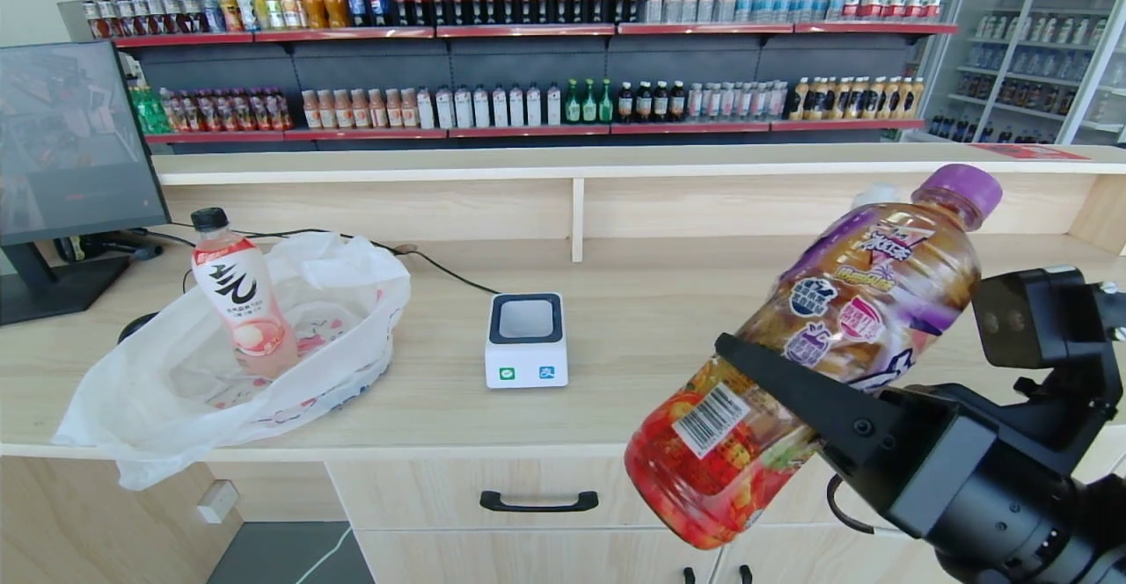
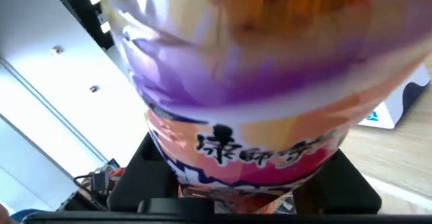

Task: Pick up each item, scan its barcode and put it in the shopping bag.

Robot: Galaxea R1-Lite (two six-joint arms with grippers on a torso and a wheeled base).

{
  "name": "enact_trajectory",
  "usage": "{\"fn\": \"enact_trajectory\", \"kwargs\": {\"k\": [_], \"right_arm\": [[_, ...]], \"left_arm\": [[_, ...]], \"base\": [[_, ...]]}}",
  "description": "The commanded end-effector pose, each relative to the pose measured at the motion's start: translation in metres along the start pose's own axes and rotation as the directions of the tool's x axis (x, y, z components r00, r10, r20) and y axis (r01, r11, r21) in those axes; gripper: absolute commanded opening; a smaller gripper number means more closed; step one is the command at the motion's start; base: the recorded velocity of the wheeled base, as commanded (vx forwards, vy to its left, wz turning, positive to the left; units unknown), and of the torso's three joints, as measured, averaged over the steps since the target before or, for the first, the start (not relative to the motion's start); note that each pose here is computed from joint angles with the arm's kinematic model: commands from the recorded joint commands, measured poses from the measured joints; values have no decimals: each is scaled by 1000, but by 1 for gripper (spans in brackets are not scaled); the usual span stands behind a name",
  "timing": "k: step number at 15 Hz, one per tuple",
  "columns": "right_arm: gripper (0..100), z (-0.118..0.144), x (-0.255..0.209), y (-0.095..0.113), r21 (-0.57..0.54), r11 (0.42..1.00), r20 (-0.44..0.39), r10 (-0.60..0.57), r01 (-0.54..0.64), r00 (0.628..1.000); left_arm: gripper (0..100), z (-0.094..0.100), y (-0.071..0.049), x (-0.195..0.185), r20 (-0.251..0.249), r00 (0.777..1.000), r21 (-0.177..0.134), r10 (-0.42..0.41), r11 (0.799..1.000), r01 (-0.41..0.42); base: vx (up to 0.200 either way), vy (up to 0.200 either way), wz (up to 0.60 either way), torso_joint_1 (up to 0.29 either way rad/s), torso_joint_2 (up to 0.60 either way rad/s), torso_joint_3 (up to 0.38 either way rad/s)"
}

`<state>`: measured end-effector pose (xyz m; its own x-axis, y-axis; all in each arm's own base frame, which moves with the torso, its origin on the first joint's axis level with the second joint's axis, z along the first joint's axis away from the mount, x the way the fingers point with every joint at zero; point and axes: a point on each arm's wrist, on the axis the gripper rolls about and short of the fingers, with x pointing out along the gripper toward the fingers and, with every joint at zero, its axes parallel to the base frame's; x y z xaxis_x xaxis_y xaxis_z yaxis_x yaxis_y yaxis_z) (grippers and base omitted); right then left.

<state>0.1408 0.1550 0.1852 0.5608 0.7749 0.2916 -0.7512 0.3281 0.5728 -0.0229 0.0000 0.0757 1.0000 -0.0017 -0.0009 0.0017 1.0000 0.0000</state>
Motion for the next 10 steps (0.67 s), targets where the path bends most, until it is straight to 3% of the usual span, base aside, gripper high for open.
{"fn": "enact_trajectory", "kwargs": {"k": [1, 10], "right_arm": [[0, -2, 0, 4, 6, 1000, -11, 21, -21, 1000], [0, 4, 19, 30, 132, 979, 27, 153, -155, 988]], "left_arm": [[100, 0, 0, 0, 1, 1000, 0, 0, 1000, 0], [100, 0, 0, 0, 1, 1000, -2, 0, 1000, 0]], "base": [[0, 0, 0, 0, 0, 0], [0, 0, 0, 0, 0, 0]]}}
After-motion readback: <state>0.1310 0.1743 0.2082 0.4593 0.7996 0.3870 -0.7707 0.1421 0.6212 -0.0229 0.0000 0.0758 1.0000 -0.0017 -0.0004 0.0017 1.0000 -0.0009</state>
